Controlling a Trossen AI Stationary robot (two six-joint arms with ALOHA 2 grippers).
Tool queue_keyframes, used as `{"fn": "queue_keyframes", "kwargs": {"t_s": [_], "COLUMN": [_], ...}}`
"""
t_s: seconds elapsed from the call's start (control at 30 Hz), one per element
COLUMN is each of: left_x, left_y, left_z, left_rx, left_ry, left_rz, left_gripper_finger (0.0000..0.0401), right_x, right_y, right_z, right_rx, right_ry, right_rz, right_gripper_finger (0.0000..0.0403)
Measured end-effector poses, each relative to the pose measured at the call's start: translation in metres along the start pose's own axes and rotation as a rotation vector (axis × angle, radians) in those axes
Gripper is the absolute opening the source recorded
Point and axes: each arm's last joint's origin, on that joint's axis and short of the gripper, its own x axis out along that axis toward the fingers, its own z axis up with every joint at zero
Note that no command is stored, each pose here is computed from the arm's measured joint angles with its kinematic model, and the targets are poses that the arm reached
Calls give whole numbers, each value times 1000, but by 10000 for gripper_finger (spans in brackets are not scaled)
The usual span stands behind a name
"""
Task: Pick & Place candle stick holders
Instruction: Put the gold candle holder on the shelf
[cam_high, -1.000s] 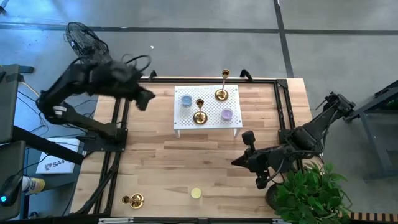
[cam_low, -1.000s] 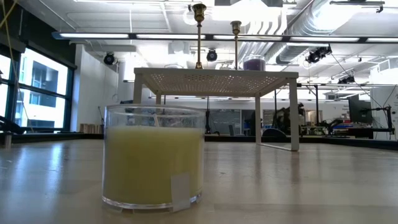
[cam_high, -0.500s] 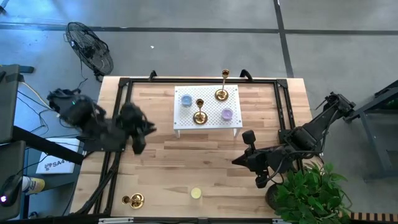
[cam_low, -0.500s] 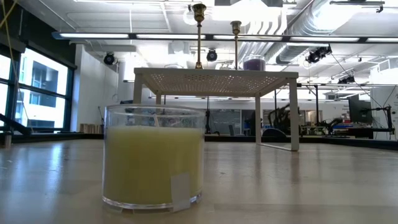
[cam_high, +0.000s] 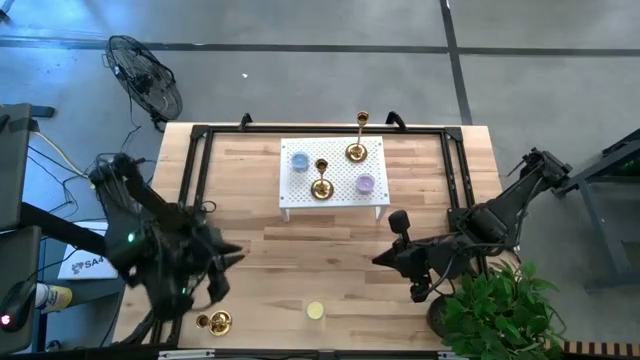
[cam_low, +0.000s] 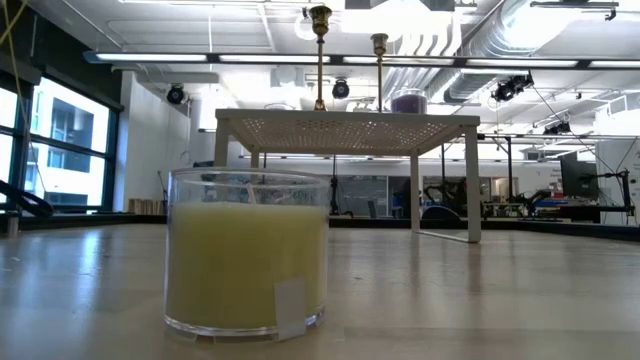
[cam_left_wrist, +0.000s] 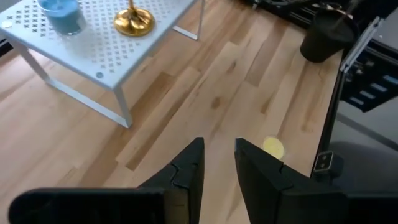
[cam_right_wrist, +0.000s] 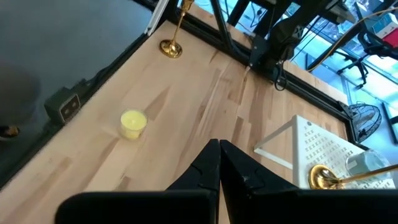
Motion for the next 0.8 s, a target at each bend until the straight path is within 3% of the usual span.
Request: {"fn": "queue_keyframes", "kwargs": {"t_s": [0.2, 0.47, 0.6, 0.8], "left_x": [-2, 0, -3, -4], "left_y": [-13, -17, -18, -16], "left_z": [-34, -68, -76, -84], "left_rx": [0, -130, -215, -301], "left_ry": [-54, 3, 116, 409], "left_rz": [-7, 13, 30, 122], "left_gripper_finger": [88, 88, 88, 88], "right_x": [19, 23, 23, 23], "right_y": [3, 0, 0, 0], "right_z": [-16, -21, -21, -21], "right_rx": [-22, -21, -20, -21], "right_ry": [5, 18, 17, 17], "right_rz": [-28, -45, -33, -29], "right_gripper_finger": [0, 0, 0, 0]}}
